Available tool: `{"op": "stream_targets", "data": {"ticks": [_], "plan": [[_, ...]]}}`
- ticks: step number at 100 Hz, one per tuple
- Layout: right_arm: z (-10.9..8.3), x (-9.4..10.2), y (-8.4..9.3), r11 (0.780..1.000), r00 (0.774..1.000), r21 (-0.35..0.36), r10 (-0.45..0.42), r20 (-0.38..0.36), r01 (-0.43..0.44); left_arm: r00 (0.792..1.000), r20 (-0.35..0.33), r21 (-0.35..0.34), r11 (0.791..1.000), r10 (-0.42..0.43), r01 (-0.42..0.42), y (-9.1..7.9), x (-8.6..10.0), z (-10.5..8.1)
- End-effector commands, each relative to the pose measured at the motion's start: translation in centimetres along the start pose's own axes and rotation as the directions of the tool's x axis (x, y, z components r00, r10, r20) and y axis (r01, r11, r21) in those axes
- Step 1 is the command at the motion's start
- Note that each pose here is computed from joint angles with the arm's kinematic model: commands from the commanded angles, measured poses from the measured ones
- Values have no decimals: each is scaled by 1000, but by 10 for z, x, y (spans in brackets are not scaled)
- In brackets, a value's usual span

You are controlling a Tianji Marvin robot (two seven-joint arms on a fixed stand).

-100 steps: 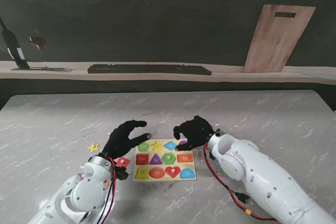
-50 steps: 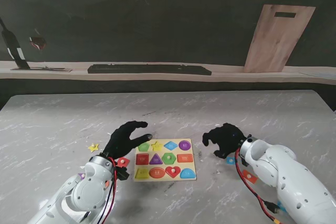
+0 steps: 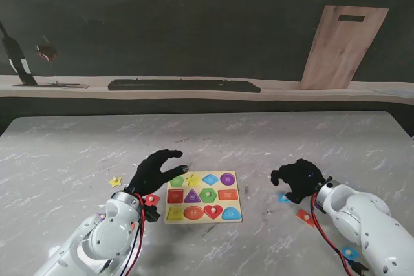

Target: Fit puzzle pieces into a puzzle board

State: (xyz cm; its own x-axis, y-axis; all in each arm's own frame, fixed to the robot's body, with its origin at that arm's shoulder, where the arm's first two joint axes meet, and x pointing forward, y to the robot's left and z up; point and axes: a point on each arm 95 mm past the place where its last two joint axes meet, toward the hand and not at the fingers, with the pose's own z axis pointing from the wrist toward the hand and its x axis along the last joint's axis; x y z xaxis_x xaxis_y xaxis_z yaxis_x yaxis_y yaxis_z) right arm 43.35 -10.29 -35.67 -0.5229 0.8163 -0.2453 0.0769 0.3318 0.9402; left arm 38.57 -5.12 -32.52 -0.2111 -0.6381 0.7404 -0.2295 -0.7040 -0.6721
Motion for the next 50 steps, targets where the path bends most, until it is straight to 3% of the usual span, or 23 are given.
{"op": "stream_targets", "data": {"ticks": [1,50], "plan": [[-6,0,-9,1000,1000,24,-4,0,4,1000,0,-1,1000,-8,8,1,1,0],[-9,1,-23,1000,1000,12,28,5,-28,1000,1,-2,1000,-6,6,2,1,1]]}}
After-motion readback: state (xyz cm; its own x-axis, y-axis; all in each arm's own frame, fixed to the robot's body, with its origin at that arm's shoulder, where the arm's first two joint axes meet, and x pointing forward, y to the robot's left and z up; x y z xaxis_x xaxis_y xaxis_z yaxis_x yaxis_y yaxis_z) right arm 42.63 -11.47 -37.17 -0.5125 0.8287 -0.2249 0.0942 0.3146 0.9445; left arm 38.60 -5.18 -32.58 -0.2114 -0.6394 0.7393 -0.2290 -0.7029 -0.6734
